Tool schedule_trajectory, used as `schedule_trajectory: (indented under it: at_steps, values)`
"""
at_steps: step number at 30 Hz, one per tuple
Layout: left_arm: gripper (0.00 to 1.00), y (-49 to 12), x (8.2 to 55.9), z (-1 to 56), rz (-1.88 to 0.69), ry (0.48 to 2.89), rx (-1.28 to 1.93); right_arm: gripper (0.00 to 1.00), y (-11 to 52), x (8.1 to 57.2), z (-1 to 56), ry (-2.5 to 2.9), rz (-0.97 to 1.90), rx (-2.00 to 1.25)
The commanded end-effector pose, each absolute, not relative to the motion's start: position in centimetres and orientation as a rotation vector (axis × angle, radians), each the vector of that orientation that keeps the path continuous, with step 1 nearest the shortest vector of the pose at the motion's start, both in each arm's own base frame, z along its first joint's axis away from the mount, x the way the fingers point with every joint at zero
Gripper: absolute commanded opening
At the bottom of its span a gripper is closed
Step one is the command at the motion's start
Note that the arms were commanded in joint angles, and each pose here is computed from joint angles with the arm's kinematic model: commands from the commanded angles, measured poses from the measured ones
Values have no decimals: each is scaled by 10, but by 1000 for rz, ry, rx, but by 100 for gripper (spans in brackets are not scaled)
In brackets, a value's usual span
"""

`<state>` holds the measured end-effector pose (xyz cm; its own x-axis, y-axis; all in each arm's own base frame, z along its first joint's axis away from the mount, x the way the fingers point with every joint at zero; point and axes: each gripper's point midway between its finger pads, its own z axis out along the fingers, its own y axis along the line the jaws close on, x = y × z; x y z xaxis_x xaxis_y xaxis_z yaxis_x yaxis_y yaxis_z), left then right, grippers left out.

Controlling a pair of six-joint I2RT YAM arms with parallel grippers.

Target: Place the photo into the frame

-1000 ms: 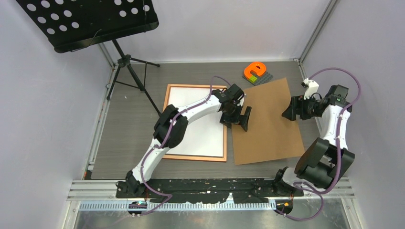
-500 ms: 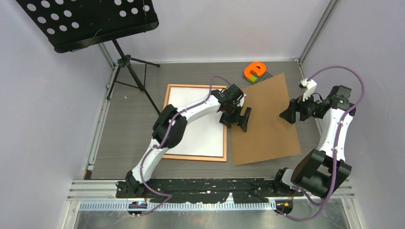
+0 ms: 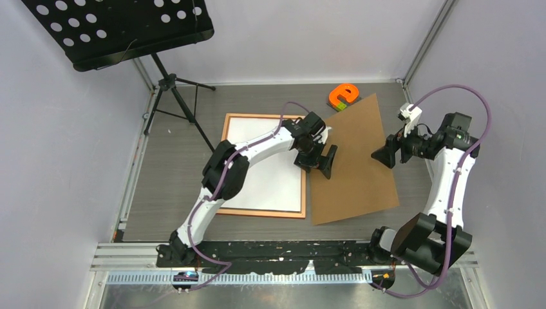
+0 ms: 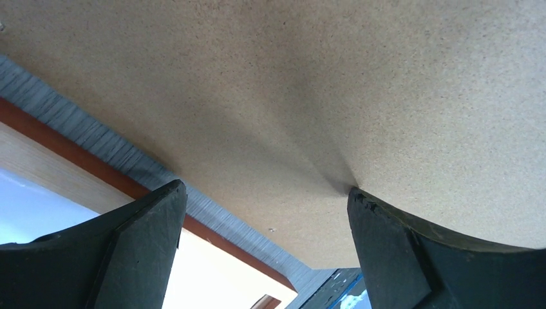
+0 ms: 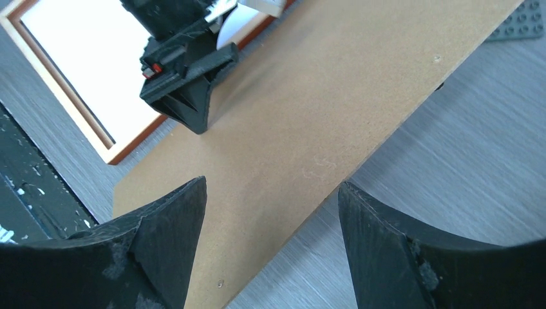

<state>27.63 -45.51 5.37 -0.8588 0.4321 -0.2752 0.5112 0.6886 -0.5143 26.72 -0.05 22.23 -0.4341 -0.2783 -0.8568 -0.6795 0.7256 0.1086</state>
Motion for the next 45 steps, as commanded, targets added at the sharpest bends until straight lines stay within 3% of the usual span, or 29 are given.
schedule_trajectory:
  at_steps: [1, 26, 39, 45]
  values:
    - [96, -481, 284, 73, -990, 2617, 785, 79, 71, 212, 252, 1992, 1019, -628]
    - [100, -444, 314, 158, -1148, 2496, 599, 80, 128, 216, 279, 1953, 982, -716]
    - [100, -389, 347, 247, -1053, 2377, 440, 85, 154, 231, 308, 1937, 1009, -765]
    - [99, -373, 346, 277, -1138, 2375, 289, 87, 167, 235, 320, 1922, 1017, -797]
